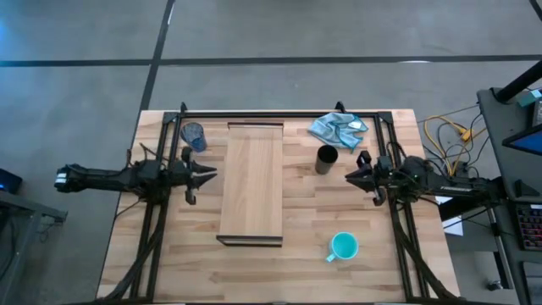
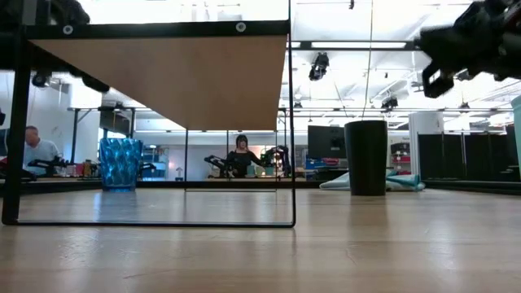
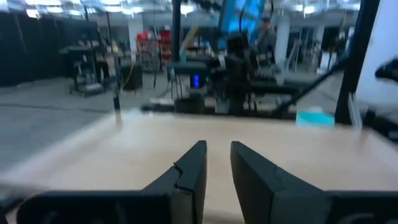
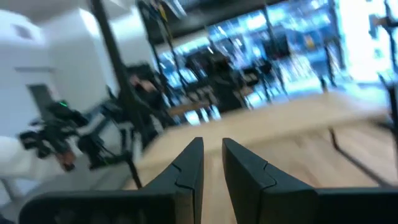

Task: Stack small to large cups/mugs on shelf
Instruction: Put the blue mug on the shelf

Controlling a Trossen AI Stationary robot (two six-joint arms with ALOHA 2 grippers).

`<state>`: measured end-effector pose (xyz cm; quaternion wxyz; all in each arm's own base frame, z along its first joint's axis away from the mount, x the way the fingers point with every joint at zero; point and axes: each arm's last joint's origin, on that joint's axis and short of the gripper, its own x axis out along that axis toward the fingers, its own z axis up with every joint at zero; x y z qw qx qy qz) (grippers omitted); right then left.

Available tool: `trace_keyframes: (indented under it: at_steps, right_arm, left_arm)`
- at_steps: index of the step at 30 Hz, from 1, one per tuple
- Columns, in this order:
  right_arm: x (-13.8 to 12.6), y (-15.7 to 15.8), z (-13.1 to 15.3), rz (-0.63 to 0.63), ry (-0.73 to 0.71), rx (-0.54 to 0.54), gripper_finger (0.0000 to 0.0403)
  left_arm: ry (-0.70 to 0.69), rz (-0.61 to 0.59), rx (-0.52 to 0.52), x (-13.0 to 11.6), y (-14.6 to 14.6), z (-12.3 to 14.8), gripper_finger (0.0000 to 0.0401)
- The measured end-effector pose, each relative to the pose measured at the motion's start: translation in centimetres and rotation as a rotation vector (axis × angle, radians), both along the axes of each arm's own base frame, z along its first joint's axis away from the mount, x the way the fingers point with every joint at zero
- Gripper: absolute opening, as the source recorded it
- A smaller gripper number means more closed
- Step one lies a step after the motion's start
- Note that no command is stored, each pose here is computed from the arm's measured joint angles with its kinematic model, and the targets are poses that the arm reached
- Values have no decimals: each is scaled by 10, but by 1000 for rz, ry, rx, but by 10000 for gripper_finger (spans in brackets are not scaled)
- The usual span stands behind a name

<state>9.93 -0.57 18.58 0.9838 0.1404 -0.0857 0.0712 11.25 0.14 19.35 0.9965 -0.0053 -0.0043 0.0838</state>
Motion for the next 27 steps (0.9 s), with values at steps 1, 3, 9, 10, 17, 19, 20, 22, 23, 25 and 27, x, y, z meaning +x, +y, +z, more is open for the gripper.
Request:
trace_keyframes:
  at_steps: [1,3,9,10,17,19,20,22,23,25,27]
  right_arm:
    - [-1,0,3,5,-22,-3,54]
    - [-2,0,11,8,-20,2,54]
    - [-15,2,64,5,40,-44,54]
    - [-18,3,77,1,31,-68,54]
    - [-41,6,164,-14,45,-165,54]
    - [-43,6,181,-11,101,-171,54]
    - [-41,6,188,-7,147,-167,54]
    - [-36,5,199,2,233,-148,54]
    - [-32,4,204,5,269,-134,54]
    - [-25,4,215,10,328,-103,54]
    - [-18,3,226,14,372,-59,54]
  left_arm:
    - [-4,3,0,0,0,7,59]
    - [15,7,1,1,0,20,59]
    - [84,8,3,8,0,68,59]
    - [72,8,3,11,0,78,59]
    - [18,17,-3,19,0,149,59]
    - [61,22,-5,20,0,165,59]
    - [87,22,-6,20,0,173,59]
    - [134,25,-3,22,0,187,59]
    - [154,26,-2,23,0,193,59]
    - [167,26,-1,26,0,207,59]
    - [156,26,-1,29,0,220,59]
